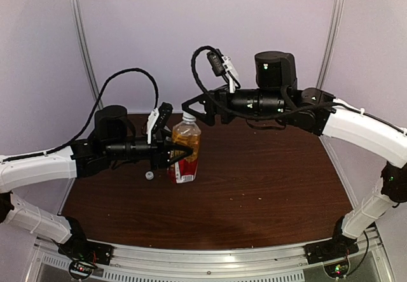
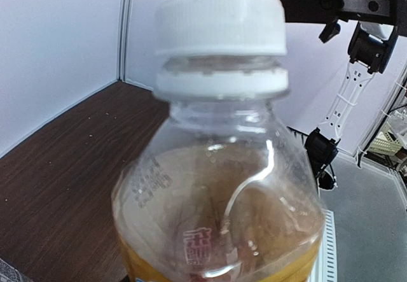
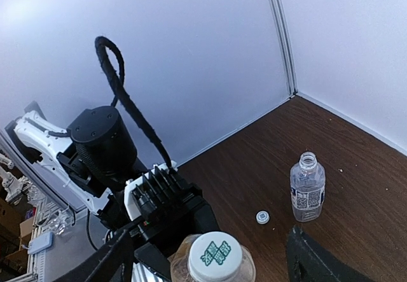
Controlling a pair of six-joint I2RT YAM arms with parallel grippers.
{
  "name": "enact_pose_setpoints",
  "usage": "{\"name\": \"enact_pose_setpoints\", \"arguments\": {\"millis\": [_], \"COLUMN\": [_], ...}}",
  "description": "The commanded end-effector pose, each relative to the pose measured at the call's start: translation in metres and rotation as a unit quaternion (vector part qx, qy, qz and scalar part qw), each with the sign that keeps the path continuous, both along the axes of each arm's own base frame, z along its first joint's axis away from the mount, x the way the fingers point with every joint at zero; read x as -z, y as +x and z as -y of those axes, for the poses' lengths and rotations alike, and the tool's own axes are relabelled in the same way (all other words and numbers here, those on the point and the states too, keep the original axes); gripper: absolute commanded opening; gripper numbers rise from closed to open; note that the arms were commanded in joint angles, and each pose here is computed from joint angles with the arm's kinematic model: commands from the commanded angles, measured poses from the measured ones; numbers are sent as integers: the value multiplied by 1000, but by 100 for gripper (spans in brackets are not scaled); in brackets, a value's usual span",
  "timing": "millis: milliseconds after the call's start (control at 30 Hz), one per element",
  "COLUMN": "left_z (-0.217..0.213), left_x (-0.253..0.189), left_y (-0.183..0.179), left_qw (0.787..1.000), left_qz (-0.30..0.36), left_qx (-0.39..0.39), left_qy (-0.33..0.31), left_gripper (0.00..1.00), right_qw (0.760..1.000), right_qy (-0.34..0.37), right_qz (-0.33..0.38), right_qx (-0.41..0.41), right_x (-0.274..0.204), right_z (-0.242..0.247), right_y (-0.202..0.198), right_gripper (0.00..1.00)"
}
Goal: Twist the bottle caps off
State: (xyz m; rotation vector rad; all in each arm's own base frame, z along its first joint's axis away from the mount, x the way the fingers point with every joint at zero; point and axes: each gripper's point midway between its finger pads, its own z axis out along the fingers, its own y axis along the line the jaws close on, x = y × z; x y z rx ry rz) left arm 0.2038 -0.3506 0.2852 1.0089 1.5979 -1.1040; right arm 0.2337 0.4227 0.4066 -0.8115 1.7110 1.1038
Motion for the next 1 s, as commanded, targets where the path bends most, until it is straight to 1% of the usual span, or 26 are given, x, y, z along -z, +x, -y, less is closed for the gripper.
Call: {"name": "enact_pose_setpoints", "arguments": {"millis": [0,133,267,533,767,967], "left_z": [0,-2,-3,-4,-5,-5], "left_x": [-20,-19,-19,-18,-18,-18], "left_y": [11,11,11,11,12,9], "left_qw": [999,999,999,999,999,999], "left_qz": [29,30,31,31,34,36], "left_qx": [-27,-32,-34,-36,-41,-33], "left_qy": [-13,-11,-11,-9,-8,-9], "left_gripper": [35,35,35,35,35,35], "right_qw": [998,998,998,999,1000,1000], "right_qy": [-7,-14,-17,-16,-8,-10], "right_qz": [-14,-20,-23,-26,-18,9], "right_qx": [53,53,50,32,15,-10], "right_x": [3,9,13,16,15,17], "right_z": [-4,-10,-13,-19,-21,-18], "right_y": [17,18,19,14,9,6], "right_gripper": [82,77,68,47,24,11]}}
